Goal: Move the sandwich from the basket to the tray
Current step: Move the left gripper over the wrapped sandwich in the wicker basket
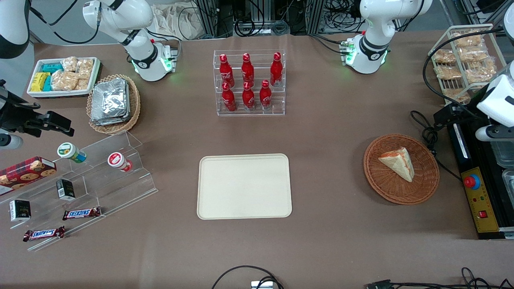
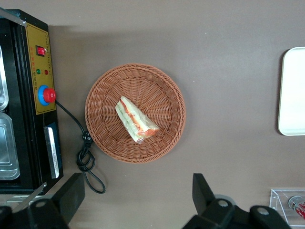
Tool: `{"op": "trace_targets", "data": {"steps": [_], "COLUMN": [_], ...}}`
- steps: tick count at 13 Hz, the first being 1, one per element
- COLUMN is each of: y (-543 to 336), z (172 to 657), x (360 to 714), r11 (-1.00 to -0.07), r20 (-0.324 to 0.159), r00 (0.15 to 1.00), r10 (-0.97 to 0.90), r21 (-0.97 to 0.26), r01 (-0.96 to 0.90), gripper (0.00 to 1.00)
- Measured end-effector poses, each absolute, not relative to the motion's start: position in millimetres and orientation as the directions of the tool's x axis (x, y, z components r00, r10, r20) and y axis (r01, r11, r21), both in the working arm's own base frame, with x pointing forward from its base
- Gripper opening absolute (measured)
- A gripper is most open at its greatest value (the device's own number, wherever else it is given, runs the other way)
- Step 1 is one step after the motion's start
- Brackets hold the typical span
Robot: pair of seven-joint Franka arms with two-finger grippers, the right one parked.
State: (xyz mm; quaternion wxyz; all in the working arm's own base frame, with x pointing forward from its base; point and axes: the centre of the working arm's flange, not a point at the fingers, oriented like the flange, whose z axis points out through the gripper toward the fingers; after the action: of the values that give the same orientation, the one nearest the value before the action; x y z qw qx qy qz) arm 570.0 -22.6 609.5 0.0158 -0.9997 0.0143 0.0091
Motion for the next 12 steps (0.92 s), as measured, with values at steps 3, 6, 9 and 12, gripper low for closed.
{"op": "trace_targets", "data": {"steps": [3, 6, 9, 12], "y": [-25, -25, -22, -19], "z": [609, 601, 563, 514], "x": [570, 573, 577, 578], "r11": [-0.999, -0.999, -0.998, -0.987], "r20": [-0.019, -0.036, -0.07, -0.069], "r00": [0.999, 0.999, 0.996, 0.985], "r10": [-0.033, -0.031, 0.056, 0.156], "r21": [-0.031, -0.031, -0.036, -0.043], "r01": [-0.033, -0.032, 0.053, 0.153], "gripper": [1.0, 1.0, 1.0, 1.0]}}
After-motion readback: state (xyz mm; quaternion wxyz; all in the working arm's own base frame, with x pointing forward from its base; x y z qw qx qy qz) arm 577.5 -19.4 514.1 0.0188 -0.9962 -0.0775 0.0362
